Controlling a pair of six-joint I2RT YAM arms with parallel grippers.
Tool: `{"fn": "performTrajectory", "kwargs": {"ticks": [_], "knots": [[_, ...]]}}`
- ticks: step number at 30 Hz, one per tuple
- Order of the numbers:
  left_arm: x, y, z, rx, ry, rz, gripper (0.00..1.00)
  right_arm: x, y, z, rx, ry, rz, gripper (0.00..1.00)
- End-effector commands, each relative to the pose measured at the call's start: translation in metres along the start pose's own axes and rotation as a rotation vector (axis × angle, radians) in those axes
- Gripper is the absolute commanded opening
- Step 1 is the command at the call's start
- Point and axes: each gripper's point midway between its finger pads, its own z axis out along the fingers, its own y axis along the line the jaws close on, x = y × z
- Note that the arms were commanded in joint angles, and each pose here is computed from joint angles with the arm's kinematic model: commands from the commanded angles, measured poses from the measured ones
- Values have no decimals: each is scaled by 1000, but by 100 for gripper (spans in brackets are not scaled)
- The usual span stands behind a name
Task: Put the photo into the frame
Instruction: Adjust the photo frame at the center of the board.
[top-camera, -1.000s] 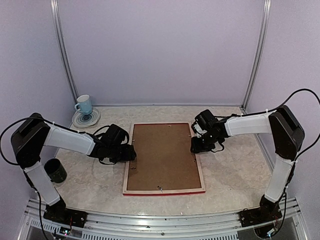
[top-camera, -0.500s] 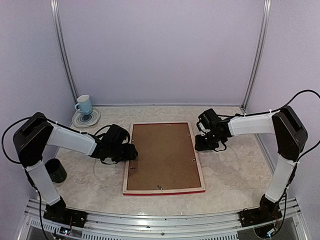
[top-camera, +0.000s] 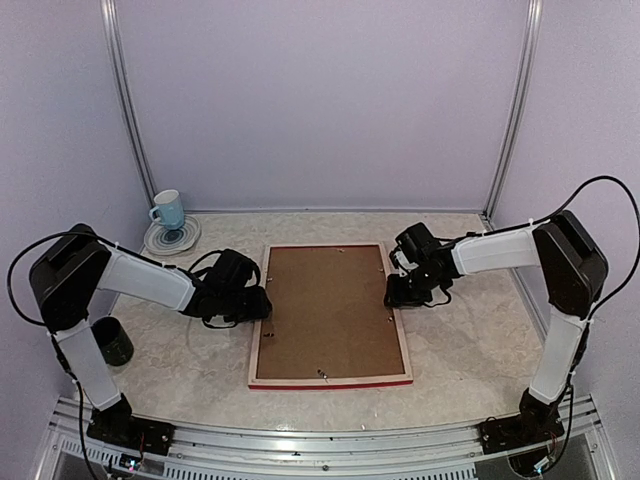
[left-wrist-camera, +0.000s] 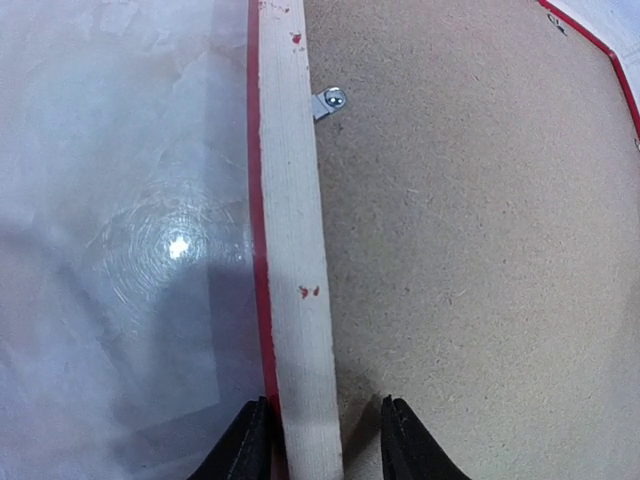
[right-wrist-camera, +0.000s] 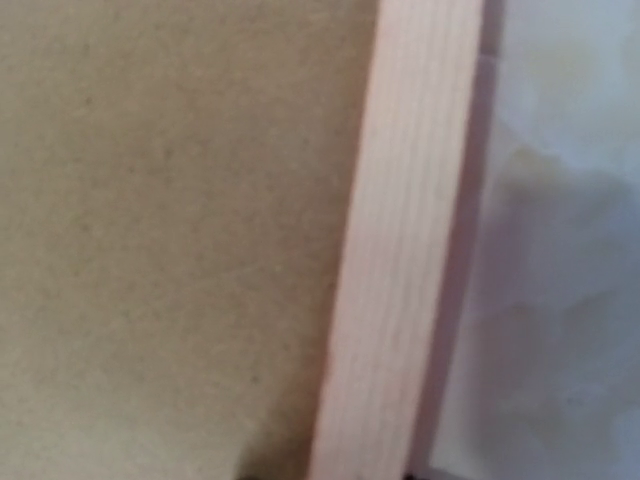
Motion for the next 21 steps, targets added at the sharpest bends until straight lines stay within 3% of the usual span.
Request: {"fn": "performTrajectory", "kwargs": {"ticks": [1, 5, 12, 21], "knots": [[11, 4, 9, -5, 40, 0, 32, -6, 5, 9, -26, -3, 9, 32], [4, 2, 13, 2, 28, -3, 22, -10, 6, 15, -26, -5, 10, 28], [-20, 2, 20, 7, -10, -5, 21, -26, 5, 19, -19, -28, 16, 24], [-37, 0, 31, 21, -16, -6, 25, -49, 0, 17, -7, -54, 12, 28]]}}
